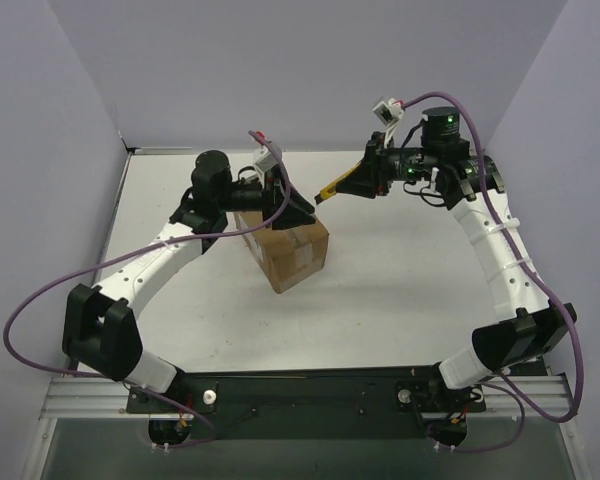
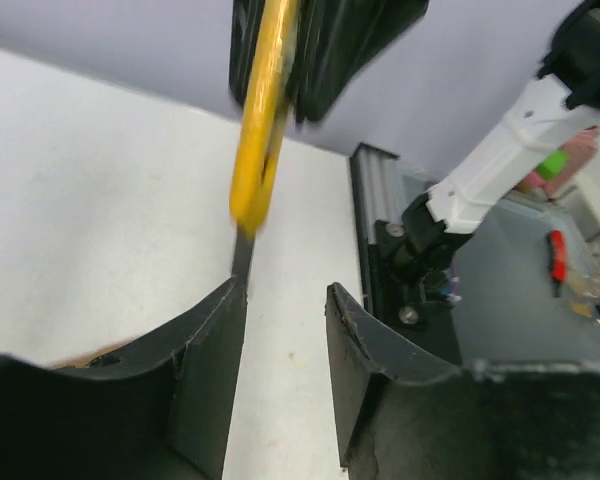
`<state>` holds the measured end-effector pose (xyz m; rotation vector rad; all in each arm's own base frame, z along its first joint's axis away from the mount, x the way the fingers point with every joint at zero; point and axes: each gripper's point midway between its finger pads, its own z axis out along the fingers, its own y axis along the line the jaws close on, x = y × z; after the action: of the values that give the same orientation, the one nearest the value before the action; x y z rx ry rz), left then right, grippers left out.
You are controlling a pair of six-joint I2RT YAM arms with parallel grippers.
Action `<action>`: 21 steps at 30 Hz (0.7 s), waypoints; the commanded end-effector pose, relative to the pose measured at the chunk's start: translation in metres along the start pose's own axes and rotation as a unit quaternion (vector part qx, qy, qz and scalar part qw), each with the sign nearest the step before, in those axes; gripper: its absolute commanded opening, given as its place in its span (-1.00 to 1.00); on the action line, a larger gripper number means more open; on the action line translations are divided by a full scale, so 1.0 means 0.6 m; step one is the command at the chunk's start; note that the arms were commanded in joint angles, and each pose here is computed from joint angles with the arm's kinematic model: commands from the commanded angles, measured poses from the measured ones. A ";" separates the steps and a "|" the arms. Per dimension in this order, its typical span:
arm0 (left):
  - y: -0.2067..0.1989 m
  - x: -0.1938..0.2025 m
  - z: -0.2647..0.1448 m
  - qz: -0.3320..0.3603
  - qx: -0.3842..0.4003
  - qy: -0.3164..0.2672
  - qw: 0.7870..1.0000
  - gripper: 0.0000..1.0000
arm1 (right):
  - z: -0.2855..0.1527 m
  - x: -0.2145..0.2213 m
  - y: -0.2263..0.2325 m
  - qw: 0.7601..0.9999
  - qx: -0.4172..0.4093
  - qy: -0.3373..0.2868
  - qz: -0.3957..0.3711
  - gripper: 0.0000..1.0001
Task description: Unpack the express box
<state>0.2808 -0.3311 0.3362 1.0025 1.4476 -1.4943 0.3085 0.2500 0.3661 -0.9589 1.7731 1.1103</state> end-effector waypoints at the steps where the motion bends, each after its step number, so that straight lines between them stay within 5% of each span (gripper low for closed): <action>1: 0.002 0.004 -0.066 0.064 -0.097 0.019 0.993 -0.03 | -0.043 -0.034 -0.014 0.999 0.036 -0.037 -0.001 -1.00; 10: 0.007 0.008 -0.078 0.077 -0.129 0.010 0.989 0.02 | -0.037 -0.031 0.009 0.999 -0.013 -0.043 0.003 -1.00; 21: 0.006 -0.003 -0.032 0.043 -0.043 -0.017 0.998 0.00 | -0.017 -0.031 0.038 0.998 -0.047 -0.038 -0.009 -1.00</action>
<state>0.2924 -0.3021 0.3081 0.9320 1.5456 -1.2966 0.3094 0.2431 0.3731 -0.9016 1.7658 1.1857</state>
